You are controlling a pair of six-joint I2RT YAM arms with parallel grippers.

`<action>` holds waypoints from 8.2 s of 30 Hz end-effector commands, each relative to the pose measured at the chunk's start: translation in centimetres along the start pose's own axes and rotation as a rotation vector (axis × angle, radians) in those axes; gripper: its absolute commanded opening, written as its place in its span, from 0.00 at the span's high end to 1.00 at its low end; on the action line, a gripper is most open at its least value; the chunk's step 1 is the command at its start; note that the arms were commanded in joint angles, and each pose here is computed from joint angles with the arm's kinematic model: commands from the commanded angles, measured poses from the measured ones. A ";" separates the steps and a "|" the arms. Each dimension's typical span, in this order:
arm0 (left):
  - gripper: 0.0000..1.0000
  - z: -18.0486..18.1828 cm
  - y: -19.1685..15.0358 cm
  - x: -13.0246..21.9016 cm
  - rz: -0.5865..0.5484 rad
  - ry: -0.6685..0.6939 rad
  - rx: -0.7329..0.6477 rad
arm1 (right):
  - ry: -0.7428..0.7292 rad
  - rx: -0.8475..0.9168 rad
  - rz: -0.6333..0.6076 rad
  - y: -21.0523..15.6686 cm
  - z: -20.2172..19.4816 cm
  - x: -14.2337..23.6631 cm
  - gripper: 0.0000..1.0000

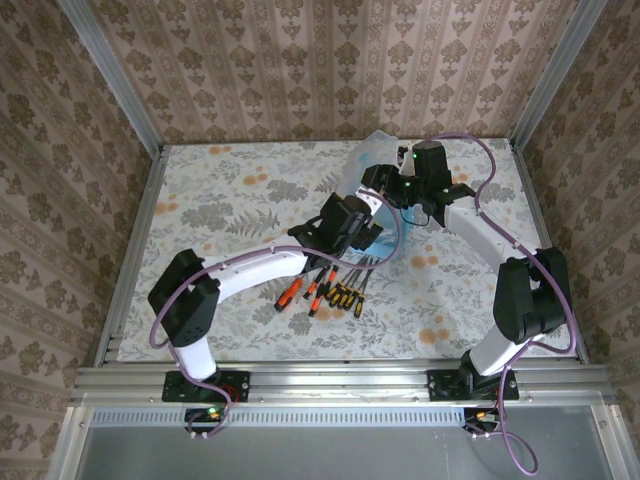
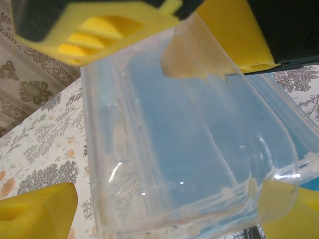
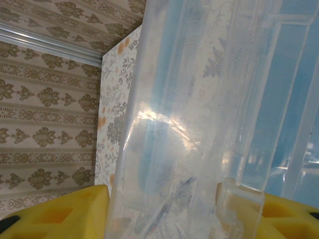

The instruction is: Pack the tool kit

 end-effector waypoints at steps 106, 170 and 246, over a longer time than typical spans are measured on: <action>0.45 6.7 -1.2 -1.4 -0.120 -0.274 0.507 | -0.351 -0.229 0.118 -8.3 -17.9 2.1 0.44; 0.37 12.7 -6.4 -2.7 -0.082 -0.415 0.678 | -0.387 -0.171 0.204 -9.5 -17.9 0.8 0.63; 0.20 19.1 -3.7 0.0 -0.100 -0.378 0.813 | -0.346 -0.167 0.152 -6.1 -16.4 0.1 0.61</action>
Point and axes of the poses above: each hand's point on the last joint's axis, 136 mm out from that joint toward the fingers, its own x axis back along the fingers, its own z axis along the line the jaws close on, y = z × x, the point moved 4 cm from there along x, back along the fingers, and after that the axes turned 14 degrees about x, right-handed, at the moved point
